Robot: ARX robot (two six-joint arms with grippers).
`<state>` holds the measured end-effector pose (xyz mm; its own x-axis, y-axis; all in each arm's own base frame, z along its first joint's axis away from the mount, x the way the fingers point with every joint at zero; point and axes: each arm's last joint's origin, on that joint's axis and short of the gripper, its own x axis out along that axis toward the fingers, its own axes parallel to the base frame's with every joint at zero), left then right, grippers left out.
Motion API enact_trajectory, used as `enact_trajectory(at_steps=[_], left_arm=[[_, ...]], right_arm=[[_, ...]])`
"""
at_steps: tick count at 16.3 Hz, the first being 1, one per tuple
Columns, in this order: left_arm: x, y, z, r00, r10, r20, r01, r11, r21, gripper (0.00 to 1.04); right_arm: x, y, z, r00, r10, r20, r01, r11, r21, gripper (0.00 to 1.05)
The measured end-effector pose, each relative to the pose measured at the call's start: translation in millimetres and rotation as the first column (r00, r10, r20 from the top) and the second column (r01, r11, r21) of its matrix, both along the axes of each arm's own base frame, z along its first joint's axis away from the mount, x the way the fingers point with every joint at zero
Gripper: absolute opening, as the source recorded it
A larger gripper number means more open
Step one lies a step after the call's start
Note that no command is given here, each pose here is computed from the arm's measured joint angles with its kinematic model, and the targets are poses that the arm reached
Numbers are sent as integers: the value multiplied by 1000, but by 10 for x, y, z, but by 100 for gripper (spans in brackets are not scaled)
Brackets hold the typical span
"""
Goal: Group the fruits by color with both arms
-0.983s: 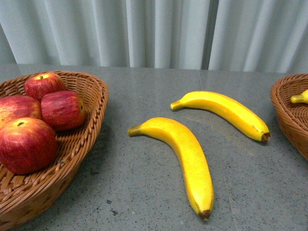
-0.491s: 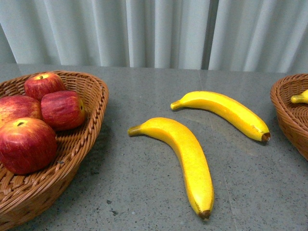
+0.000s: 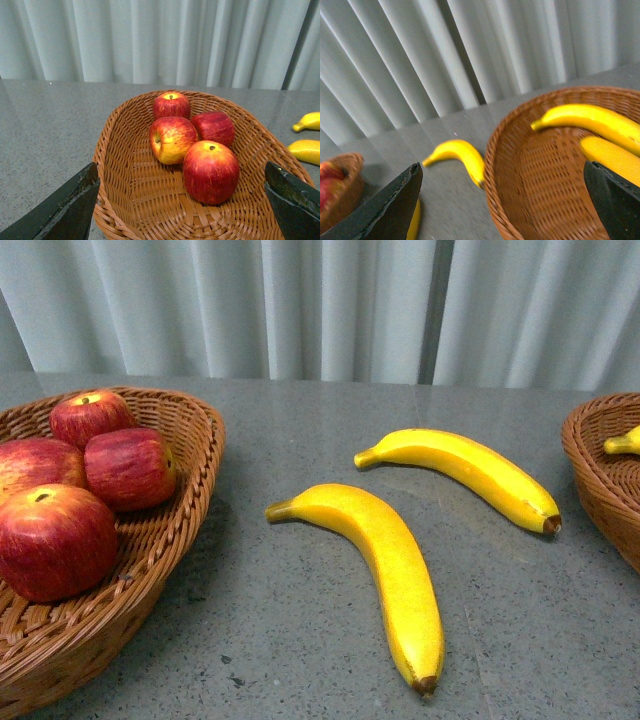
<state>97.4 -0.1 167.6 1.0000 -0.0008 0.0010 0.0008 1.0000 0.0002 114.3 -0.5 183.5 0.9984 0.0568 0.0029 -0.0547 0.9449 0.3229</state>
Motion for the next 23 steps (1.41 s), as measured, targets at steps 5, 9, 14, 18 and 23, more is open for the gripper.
enact_trajectory(at_steps=[5, 9, 14, 18, 23], left_arm=[[0, 0, 0, 1000, 0, 0, 0, 1000, 0, 98], [0, 0, 0, 1000, 0, 0, 0, 1000, 0, 98], [0, 0, 0, 1000, 0, 0, 0, 1000, 0, 98], [0, 0, 0, 1000, 0, 0, 0, 1000, 0, 98], [0, 0, 0, 1000, 0, 0, 0, 1000, 0, 98]], right_arm=[[889, 315, 748, 986, 130, 101, -133, 991, 23, 98], [1691, 1106, 904, 951, 299, -79, -304, 950, -67, 98], [1752, 1703, 643, 826, 418, -378, -515, 832, -205, 98], [1791, 1728, 386, 780, 371, -504, -553, 785, -279, 98], [1851, 1824, 78, 740, 333, -584, -597, 725, -343, 98]])
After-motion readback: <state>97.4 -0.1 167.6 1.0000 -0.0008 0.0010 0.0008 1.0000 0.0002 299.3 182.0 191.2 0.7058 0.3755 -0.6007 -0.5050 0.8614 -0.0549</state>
